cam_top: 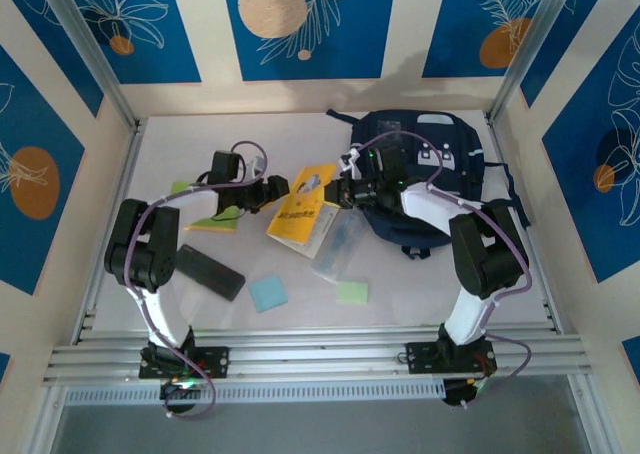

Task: Pack the student bag
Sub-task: Pick up the book from the center of the table.

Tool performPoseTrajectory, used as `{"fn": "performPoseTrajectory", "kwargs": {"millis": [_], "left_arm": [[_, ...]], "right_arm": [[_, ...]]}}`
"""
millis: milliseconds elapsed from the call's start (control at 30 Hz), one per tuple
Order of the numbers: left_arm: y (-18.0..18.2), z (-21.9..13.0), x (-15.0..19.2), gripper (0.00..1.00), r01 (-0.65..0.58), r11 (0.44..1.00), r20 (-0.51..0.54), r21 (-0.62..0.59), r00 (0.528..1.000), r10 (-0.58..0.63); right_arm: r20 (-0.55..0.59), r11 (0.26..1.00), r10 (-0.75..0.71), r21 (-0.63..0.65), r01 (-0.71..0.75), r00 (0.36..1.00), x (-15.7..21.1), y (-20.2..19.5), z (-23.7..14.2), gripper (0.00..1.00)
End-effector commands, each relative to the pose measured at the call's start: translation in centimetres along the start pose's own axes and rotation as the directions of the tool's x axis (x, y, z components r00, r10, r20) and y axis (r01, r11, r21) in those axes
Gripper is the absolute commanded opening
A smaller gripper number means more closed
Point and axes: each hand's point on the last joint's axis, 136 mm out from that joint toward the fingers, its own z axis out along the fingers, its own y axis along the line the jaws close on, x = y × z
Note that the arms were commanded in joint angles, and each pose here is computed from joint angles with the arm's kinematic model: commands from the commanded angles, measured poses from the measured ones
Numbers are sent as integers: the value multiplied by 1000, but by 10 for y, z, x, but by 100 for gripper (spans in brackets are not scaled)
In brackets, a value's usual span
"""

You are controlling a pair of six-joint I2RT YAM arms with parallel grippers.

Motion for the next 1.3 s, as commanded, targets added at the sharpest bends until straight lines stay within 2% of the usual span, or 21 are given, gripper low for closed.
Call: {"fn": "performPoseTrajectory", "kwargs": {"millis": [0,300,433,600,800,1000,1267], "left_arm": [[-16,3,-2,77,32,987,-3,157,999,-32],[-5,12,20,73,99,976,-39,195,995,-93],[-10,11,20,64,114,963,-34,243,993,-109],[-29,2,14,45,94,952,-26,292,996,-90],[-46,-6,9,36,79,939,-22,334,997,-76],[-46,-8,10,33,64,947,-25,316,998,-59],[-49,-9,13,37,53,949,-40,311,998,-43]], "right_arm": [[2,978,-155,-141,154,988,3,36,-12,0],[-11,976,-157,-156,154,987,11,28,-11,0],[-17,985,-125,-120,122,992,12,11,-9,0],[-27,995,-61,-76,59,998,14,-17,-6,0],[-36,999,-20,-27,19,999,13,-39,-3,0],[-34,1000,10,16,-9,999,10,-52,-2,0],[-36,995,52,87,-49,998,4,-68,7,0]]}}
